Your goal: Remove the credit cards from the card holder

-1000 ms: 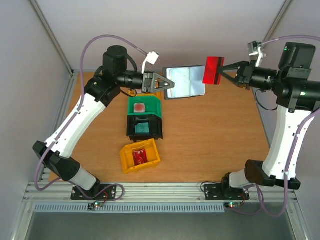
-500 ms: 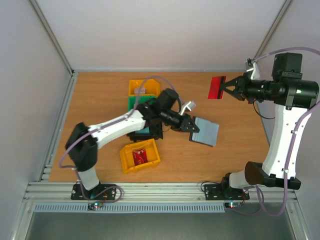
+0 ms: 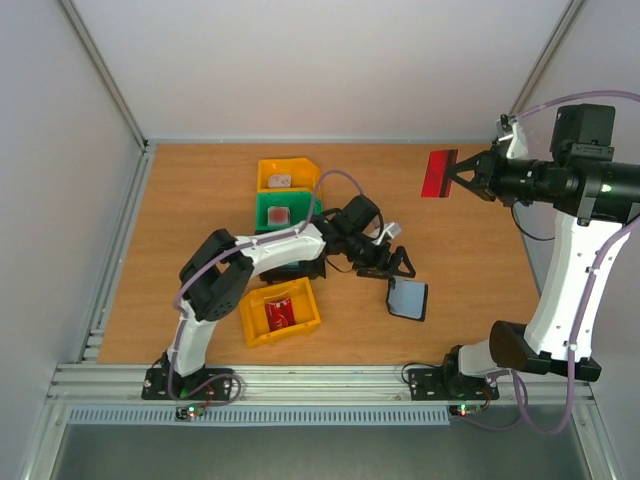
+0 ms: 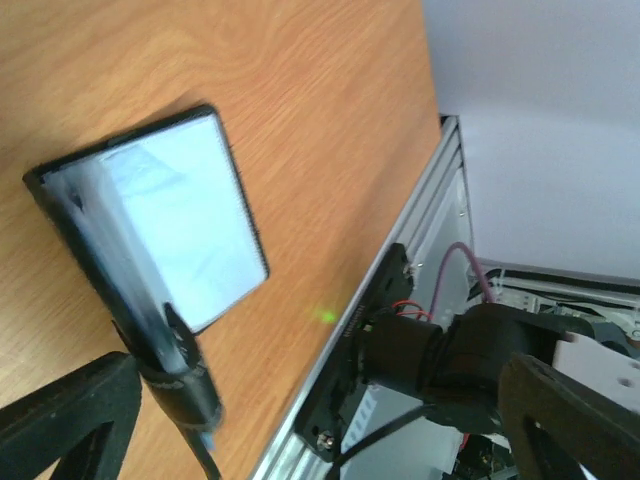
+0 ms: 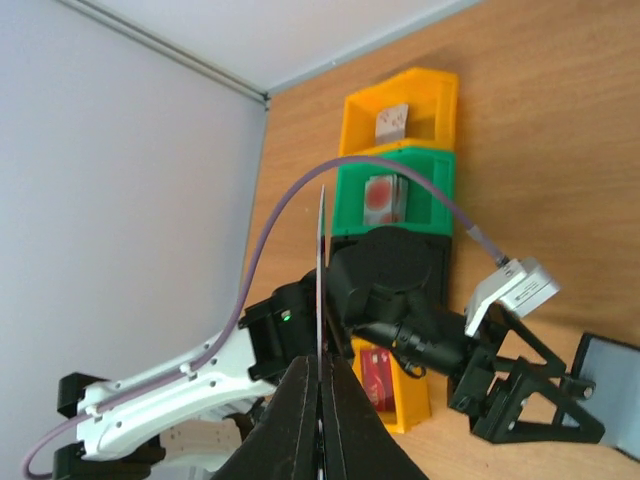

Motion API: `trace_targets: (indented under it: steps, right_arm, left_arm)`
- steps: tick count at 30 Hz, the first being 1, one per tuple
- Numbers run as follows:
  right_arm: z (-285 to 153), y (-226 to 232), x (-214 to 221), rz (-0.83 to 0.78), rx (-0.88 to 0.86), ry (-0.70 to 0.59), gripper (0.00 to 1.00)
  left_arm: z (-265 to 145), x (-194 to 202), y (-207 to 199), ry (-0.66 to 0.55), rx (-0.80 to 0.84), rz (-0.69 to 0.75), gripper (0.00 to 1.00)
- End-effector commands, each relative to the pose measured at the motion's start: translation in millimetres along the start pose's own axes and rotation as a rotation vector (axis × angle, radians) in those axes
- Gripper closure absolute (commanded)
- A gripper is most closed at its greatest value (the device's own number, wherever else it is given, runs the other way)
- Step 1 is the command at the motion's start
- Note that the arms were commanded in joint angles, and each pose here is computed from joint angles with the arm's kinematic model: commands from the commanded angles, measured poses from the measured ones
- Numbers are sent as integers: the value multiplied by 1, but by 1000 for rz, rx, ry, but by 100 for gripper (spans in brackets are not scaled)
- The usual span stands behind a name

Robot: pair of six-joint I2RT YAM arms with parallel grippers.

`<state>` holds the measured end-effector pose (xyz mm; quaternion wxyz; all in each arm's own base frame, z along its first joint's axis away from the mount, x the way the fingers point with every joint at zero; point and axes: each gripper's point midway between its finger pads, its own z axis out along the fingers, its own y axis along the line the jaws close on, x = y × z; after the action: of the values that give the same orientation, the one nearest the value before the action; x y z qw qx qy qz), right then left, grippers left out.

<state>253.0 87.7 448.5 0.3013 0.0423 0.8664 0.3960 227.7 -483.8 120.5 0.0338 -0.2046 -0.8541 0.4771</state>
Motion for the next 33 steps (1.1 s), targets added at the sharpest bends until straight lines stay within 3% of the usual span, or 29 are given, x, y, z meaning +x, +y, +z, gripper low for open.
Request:
trace_targets:
  steps: [1,5,8,14,16,18,20,23,26,30,33]
  right_arm:
    - [-7,2,9,153,30,37,99]
    - [-1,7,-2,393,-18,41,99]
    - [-2,22,-15,513,-90,31,99]
    - [4,55,-11,654,-174,110,99]
    - [9,65,2,673,-185,179,99]
    - [16,78,18,668,-188,258,99]
    - [24,96,34,638,-217,348,99]
    - [30,132,43,551,-328,450,99]
    - [32,150,58,509,-385,554,99]
    - [34,153,64,482,-391,578,99]
    - [40,156,68,462,-389,593,99]
  left_arm:
    - [-66,-27,-71,-145,93,203,1]
    - [-158,-38,-140,-344,153,482,1]
    - [-236,-33,-191,-509,99,773,1]
    - [-344,-5,-239,-863,-464,1593,1]
    - [-357,-3,-239,-912,-725,1916,1]
    - [-361,-2,-234,-923,-914,2117,1]
    - [-359,-1,-229,-896,-1038,2258,1]
    - [-356,5,-233,-893,-1060,2361,1]
    - [-350,17,-239,-910,-1016,2449,1]
    - [-341,36,-243,-912,-893,2492,2]
    - [-338,43,-252,-935,-839,2486,14]
